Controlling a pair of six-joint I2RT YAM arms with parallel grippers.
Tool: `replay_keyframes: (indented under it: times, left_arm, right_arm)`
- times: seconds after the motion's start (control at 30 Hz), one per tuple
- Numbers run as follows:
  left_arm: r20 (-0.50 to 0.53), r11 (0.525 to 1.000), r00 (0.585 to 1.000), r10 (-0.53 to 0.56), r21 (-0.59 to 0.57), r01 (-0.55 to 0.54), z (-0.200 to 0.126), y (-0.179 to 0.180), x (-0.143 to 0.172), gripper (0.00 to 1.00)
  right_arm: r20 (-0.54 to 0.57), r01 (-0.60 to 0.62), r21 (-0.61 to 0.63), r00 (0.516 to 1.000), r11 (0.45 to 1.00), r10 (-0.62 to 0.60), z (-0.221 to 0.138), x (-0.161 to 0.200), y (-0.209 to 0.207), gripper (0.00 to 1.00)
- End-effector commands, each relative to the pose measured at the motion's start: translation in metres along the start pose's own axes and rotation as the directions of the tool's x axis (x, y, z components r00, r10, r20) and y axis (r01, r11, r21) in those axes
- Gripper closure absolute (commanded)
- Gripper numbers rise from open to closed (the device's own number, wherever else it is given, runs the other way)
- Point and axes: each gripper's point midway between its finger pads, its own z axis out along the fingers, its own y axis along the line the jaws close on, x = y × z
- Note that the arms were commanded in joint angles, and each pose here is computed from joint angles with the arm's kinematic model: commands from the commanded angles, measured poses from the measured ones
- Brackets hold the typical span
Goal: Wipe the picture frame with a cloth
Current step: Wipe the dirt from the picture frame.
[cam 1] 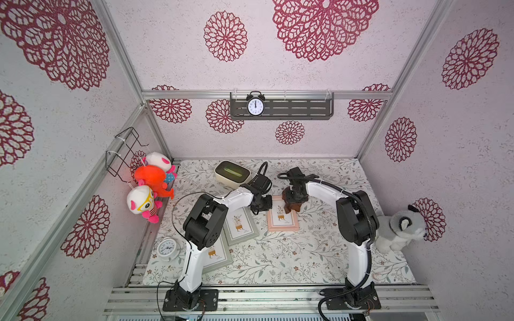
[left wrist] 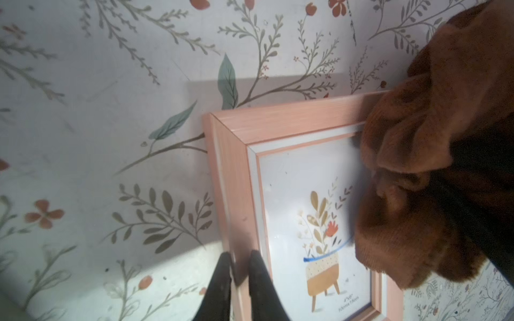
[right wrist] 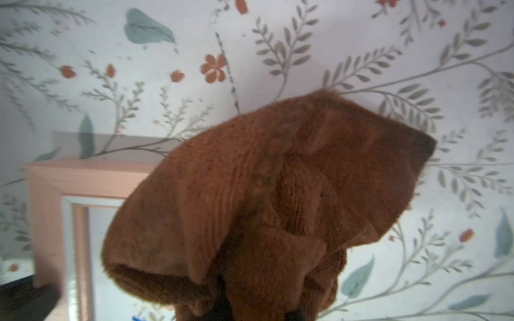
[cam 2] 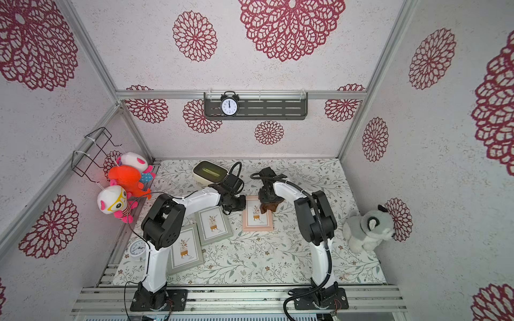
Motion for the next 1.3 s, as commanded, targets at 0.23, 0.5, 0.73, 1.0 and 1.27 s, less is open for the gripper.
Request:
replay_keyframes:
  times: [0.23,0.5,0.73,1.0,1.27]
  left_arm:
    - [-0.102,0.999,0.995,0.021,-0.028,-0.024,0.033,0.01,0.034,0.86]
    - [-0.128,0.997,0.992,0.021,-0.066,-0.029,0.038,0.017,0.039,0.86]
    - [-0.152,0.995,0.988,0.017,-0.094,-0.032,0.043,0.024,0.046,0.87]
    - [-0.165,0.993,0.986,0.029,-0.108,-0.047,0.046,0.024,0.047,0.87]
    - [-0.18,0.989,0.983,0.03,-0.137,-0.055,0.048,0.029,0.05,0.87]
  right_arm:
    - [0.007,-0.019,-0.196,1.0,0.981,0.021,0.01,0.016,0.057,1.0]
    - [-0.003,-0.062,-0.002,0.998,0.998,0.062,0.001,0.024,0.0,1.0]
    - [0.0,-0.078,0.053,0.997,0.996,0.078,-0.011,0.024,-0.017,1.0]
    - [0.016,-0.03,-0.147,0.999,0.989,0.032,0.004,0.008,0.041,1.0]
    - [0.015,-0.022,-0.093,1.0,0.995,0.024,0.008,0.004,0.037,1.0]
